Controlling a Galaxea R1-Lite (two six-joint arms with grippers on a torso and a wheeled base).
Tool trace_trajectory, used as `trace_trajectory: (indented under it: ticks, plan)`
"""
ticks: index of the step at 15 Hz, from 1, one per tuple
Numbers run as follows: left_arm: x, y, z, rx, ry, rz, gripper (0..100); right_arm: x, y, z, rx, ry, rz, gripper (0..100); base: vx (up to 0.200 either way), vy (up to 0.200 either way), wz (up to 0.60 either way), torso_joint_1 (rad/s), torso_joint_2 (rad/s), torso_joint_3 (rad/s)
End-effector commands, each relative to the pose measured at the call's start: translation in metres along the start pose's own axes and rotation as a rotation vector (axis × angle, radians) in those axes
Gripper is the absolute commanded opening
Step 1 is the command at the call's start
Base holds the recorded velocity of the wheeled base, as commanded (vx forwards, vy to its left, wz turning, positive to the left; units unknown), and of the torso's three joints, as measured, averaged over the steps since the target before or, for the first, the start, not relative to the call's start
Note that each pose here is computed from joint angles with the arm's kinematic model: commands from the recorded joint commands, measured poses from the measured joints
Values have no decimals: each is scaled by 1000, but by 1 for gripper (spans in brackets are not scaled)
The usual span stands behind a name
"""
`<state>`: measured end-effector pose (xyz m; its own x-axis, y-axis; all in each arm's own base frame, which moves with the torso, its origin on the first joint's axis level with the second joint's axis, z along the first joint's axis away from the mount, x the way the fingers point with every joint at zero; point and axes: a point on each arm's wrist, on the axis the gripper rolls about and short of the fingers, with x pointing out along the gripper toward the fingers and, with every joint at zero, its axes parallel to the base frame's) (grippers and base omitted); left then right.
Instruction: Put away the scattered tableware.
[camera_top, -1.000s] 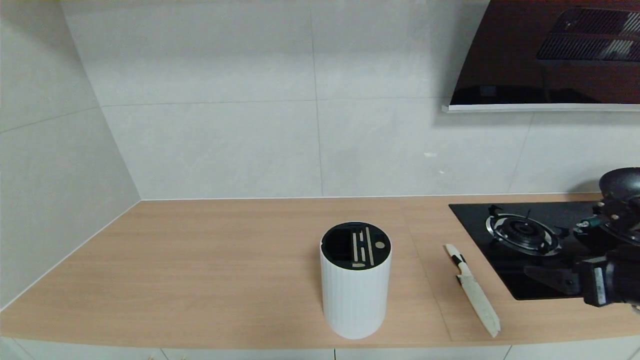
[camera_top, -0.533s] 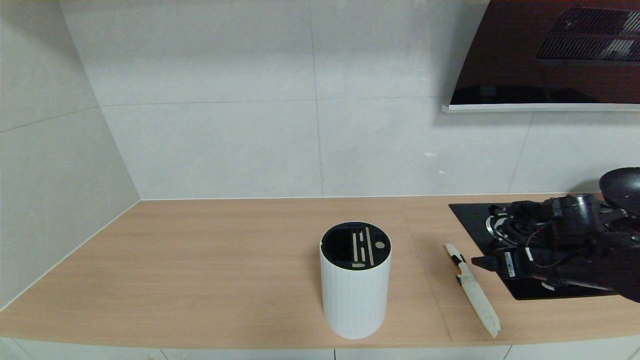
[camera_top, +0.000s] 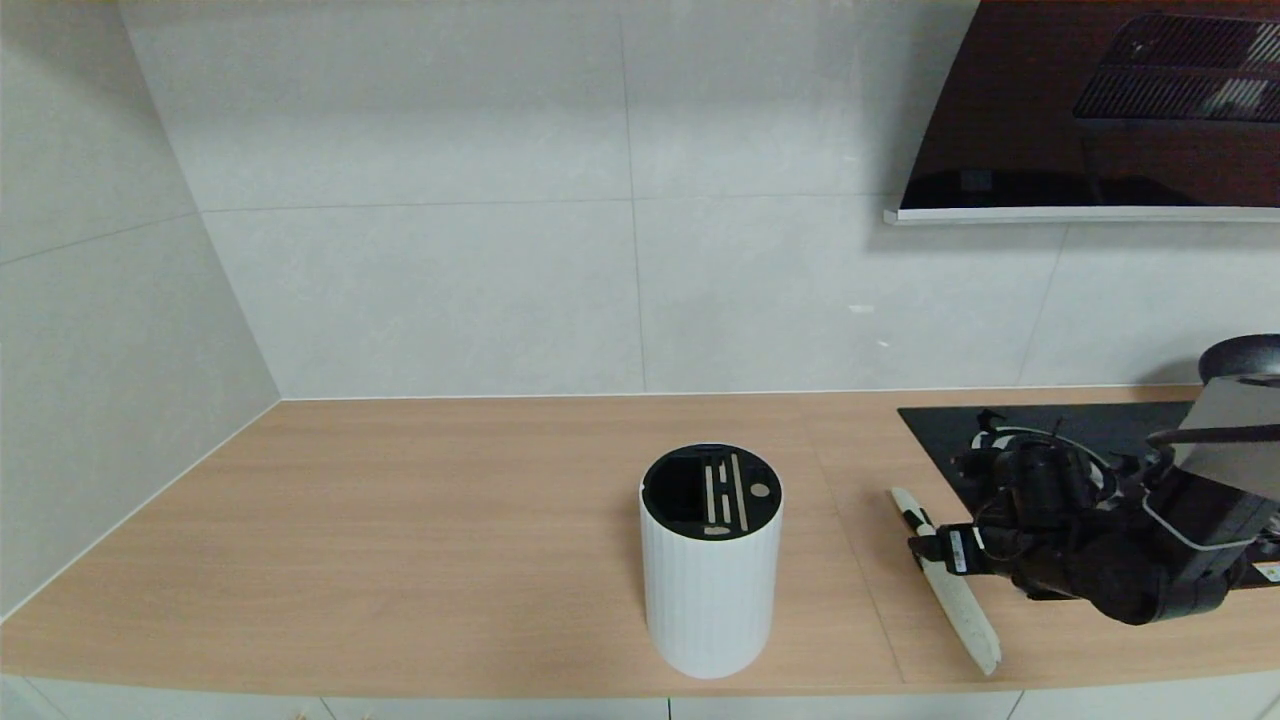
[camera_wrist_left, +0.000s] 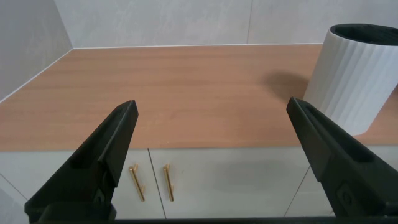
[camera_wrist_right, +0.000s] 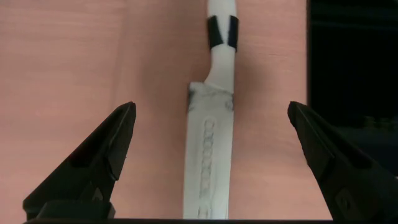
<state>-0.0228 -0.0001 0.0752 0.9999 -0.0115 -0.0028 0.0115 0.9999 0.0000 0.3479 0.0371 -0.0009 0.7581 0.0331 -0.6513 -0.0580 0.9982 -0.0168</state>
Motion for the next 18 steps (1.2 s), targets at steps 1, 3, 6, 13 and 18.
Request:
trace_trajectory:
  ticks: [1,3,6,13,18]
  plan:
    - [0,0,0,-2,0,1,100,20,1,-15,-2,50,-1,100,0,0,0,0,0,0]
    - [0,0,0,0,0,1,100,27,1,-18,-2,47,-3,100,0,0,0,0,0,0]
    - [0,0,0,-2,0,1,100,33,1,-20,0,38,-7,100,0,0,0,0,0,0]
    - [0,0,0,0,0,1,100,39,1,-23,-1,41,-27,100,0,0,0,0,0,0]
    - [0,0,0,0,0,1,100,43,1,-26,-2,48,-32,100,0,0,0,0,0,0]
